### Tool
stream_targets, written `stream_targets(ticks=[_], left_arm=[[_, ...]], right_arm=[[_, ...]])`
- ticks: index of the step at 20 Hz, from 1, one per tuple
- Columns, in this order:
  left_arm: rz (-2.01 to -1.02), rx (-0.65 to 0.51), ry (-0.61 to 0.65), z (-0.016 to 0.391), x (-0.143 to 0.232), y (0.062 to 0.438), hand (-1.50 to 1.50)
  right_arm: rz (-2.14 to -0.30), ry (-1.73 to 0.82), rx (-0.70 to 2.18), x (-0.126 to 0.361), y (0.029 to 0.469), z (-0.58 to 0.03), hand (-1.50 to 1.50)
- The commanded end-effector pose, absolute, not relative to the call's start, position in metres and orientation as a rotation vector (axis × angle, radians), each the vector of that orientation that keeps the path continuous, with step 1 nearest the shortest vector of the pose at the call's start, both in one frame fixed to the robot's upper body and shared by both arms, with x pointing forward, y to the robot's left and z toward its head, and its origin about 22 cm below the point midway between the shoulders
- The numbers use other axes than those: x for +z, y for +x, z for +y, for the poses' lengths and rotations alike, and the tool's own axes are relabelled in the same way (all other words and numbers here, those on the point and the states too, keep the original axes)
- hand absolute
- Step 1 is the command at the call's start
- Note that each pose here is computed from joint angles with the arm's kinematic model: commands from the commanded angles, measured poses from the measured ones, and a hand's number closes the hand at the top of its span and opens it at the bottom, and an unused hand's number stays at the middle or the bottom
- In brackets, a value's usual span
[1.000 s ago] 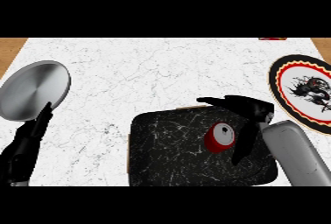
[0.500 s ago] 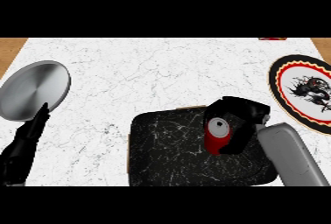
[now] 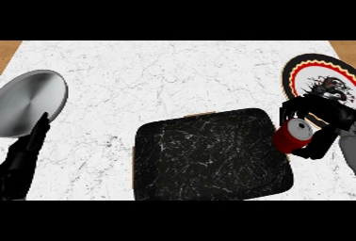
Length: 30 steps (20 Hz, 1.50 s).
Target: Pick the can from the tray and place it in the plate
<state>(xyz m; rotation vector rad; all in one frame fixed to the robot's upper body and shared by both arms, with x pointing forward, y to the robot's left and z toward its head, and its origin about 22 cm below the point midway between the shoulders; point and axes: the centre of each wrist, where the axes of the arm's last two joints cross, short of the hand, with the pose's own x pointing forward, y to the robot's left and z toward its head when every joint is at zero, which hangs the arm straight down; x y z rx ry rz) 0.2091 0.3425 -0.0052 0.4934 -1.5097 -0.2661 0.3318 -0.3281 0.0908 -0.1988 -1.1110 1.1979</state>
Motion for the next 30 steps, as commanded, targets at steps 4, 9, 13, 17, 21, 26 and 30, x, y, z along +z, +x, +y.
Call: stream_targets(ticks=[4,9,13,17,21,26,30], left_arm=[[-1.51,-0.229,0.517,0.352,-0.003,0.204,0.0],[-1.517,-0.229,0.504,0.347,-0.006,0.201,0.0],[-1.521,-0.237,0.499,0.337,-0.012,0.201,0.0],[-1.521,-0.26,0.476,0.341,-0.003,0.208,0.0],[-1.524,-0.292,0.457,0.347,0.003,0.209,0.0],[-1.55,-0.331,0.436,0.333,0.005,0.219,0.0],[-1.544,-0.332,0.43,0.331,0.005,0.237,0.0]], right_arm=[[-1.041,-0.8,0.937,0.18,0.295,-0.477,1.5],[-1.176,-1.013,0.79,0.202,0.258,-0.538,1.5],[-1.328,-1.176,0.741,0.207,0.237,-0.566,1.5],[-1.582,-1.169,0.693,0.218,0.219,-0.59,1.5],[-1.731,-1.035,0.713,0.22,0.199,-0.613,1.5],[-1.782,-0.972,0.746,0.232,0.201,-0.621,1.5],[-1.806,-0.885,0.779,0.233,0.224,-0.61,1.5]])
